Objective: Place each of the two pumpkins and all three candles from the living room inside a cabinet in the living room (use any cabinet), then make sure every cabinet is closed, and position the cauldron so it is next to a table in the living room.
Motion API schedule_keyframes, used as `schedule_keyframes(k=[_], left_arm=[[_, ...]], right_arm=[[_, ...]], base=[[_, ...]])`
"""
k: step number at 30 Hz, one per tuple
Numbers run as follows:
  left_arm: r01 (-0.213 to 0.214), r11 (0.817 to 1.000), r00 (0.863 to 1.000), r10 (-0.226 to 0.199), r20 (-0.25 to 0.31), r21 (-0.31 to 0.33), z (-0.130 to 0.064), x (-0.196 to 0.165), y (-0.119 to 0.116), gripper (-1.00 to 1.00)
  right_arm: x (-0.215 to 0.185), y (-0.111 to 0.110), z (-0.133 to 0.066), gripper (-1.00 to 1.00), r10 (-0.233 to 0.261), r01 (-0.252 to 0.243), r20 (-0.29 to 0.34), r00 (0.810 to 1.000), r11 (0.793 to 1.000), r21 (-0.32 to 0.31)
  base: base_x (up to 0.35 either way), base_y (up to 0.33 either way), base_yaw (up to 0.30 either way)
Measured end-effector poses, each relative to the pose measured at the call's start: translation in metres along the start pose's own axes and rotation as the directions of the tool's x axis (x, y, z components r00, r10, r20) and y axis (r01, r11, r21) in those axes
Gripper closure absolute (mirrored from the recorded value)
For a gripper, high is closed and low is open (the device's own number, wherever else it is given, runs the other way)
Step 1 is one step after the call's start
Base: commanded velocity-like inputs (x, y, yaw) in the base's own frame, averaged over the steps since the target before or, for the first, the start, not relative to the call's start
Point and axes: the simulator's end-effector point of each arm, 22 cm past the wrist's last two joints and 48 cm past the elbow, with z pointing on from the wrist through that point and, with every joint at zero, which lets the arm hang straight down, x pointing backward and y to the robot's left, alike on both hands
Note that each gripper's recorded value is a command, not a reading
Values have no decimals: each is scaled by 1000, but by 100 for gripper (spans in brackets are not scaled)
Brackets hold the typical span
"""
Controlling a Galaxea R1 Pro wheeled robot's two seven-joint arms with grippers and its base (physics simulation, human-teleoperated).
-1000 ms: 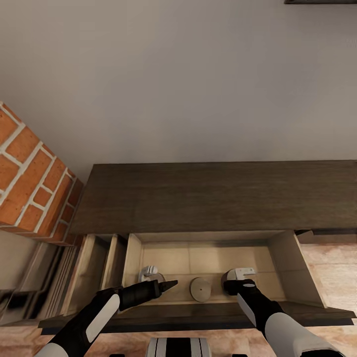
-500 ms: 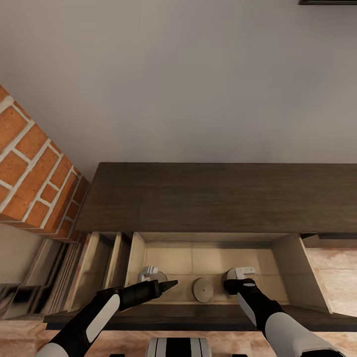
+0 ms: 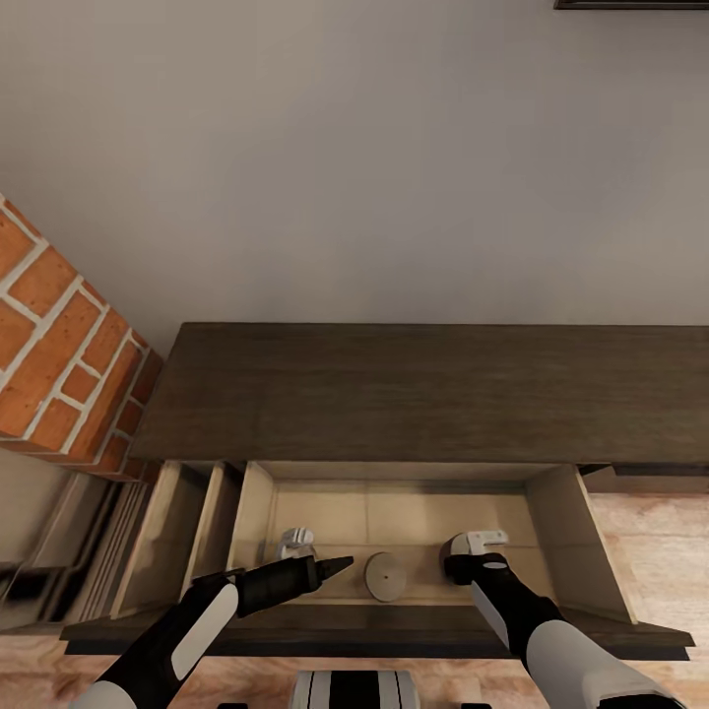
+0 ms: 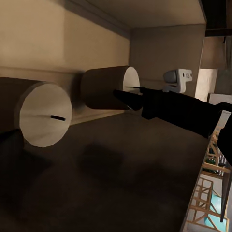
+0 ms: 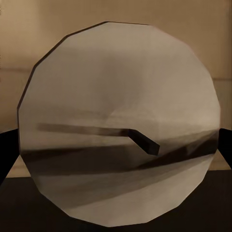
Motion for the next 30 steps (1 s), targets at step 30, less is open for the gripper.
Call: schedule_keyframes(k=[30], left_arm=[[-24,932,1000,23,5,363,-19,-3,-61,-100]], right_arm=[[7,5,16,100,4,-4,-2,1000,1000,-4]], base=[[0,0,0]])
